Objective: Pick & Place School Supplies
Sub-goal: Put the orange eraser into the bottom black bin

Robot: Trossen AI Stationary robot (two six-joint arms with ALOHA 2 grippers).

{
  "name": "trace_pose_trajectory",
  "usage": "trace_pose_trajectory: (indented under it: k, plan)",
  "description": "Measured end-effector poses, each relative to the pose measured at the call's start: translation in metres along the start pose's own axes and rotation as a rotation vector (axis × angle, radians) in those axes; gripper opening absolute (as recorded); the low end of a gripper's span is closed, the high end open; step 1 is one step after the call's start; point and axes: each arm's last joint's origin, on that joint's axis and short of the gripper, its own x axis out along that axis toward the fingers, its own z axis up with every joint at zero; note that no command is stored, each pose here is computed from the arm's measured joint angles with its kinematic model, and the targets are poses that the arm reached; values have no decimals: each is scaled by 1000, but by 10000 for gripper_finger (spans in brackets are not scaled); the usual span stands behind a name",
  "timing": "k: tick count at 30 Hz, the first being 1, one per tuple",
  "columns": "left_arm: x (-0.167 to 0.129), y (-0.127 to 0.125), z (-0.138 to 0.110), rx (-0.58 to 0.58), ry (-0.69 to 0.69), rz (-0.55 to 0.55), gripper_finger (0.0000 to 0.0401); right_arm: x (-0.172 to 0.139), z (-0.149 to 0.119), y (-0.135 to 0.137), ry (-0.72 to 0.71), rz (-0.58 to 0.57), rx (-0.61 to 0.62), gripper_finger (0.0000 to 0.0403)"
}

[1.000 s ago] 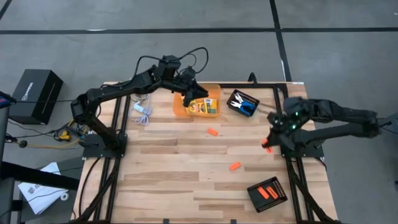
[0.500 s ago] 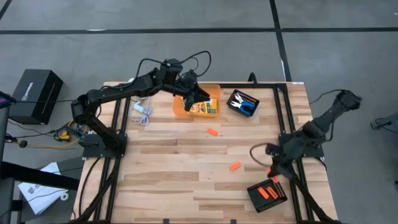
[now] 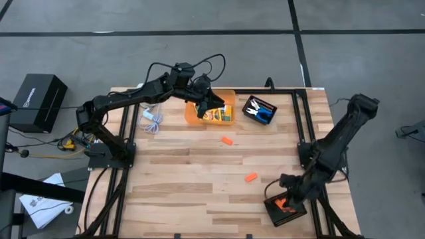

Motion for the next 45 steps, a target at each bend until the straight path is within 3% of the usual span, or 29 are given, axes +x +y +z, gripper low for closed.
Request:
trace_pose_trajectory:
  k: [6, 16, 18, 24, 29, 34, 45]
  plan:
    - [1, -3, 0, 1, -2, -9, 95, 25, -5, -6, 29, -112, -4, 25]
    - [4, -8, -1, -24, 3, -23, 95, 57, -10, -8, 39, -143, 16, 25]
    - [4, -8, -1, -27, 4, -24, 95, 58, -9, -8, 39, -143, 25, 43]
    - [4, -8, -1, -42, 4, -24, 95, 55, -9, -7, 45, -133, 17, 145]
    - [4, -8, -1, -42, 3, -24, 95, 55, -9, -6, 62, -124, 14, 184]
    - [4, -8, -1, -41, 0, -25, 95, 42, 0, -1, 30, -53, -7, 174]
    - [4, -8, 0, -37, -6, -26, 95, -10, 38, -4, -131, 52, -72, 99]
